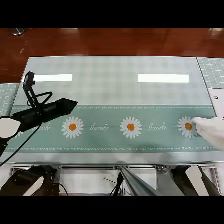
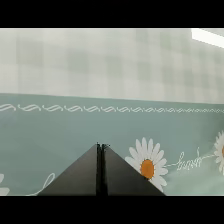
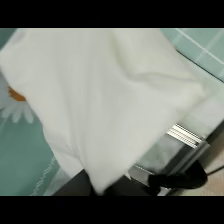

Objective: Fold the shirts.

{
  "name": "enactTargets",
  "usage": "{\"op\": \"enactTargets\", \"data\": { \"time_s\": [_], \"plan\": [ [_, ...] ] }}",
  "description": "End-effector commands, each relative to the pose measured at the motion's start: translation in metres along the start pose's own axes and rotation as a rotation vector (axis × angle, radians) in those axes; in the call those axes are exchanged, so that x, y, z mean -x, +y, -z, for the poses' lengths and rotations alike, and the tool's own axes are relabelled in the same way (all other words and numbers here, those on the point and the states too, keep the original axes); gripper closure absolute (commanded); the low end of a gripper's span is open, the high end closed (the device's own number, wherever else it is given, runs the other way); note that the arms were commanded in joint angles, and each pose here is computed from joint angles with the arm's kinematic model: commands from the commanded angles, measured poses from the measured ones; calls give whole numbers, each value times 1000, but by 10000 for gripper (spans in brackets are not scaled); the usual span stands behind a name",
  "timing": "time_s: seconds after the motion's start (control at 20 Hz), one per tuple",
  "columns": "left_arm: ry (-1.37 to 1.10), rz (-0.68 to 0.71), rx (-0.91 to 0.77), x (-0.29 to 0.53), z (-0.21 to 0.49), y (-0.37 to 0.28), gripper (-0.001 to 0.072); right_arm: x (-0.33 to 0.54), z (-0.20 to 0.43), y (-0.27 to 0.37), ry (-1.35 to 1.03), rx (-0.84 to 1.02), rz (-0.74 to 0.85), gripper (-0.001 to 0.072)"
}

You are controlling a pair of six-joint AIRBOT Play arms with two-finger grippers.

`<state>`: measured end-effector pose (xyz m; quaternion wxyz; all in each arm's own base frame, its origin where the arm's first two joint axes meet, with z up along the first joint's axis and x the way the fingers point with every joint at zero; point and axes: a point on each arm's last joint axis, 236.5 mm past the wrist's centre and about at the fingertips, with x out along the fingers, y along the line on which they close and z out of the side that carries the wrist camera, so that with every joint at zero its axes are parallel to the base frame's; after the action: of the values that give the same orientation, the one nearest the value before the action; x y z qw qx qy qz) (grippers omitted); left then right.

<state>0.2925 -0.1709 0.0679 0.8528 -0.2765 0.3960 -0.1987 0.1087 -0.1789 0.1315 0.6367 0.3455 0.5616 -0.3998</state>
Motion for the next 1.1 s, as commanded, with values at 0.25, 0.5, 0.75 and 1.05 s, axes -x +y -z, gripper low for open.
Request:
{"op": "enactTargets", "data": {
  "time_s": [0.25,0.5,0.75,1.05],
  "plan": [
    [16,23,-129,15,-14,-18,680,-1,-41,41,-236,-26,-217,94],
    [-209,-26,-254,72,-144,-47,680,173,-74,239,-707,385,-984,685],
    [-21,59,-372,21,-152,-102,680,90,65,369,-420,1016,-825,685],
    [302,-281,-399,-55,-50,16,679,-88,122,369,-201,1140,-364,685]
  ]
}}
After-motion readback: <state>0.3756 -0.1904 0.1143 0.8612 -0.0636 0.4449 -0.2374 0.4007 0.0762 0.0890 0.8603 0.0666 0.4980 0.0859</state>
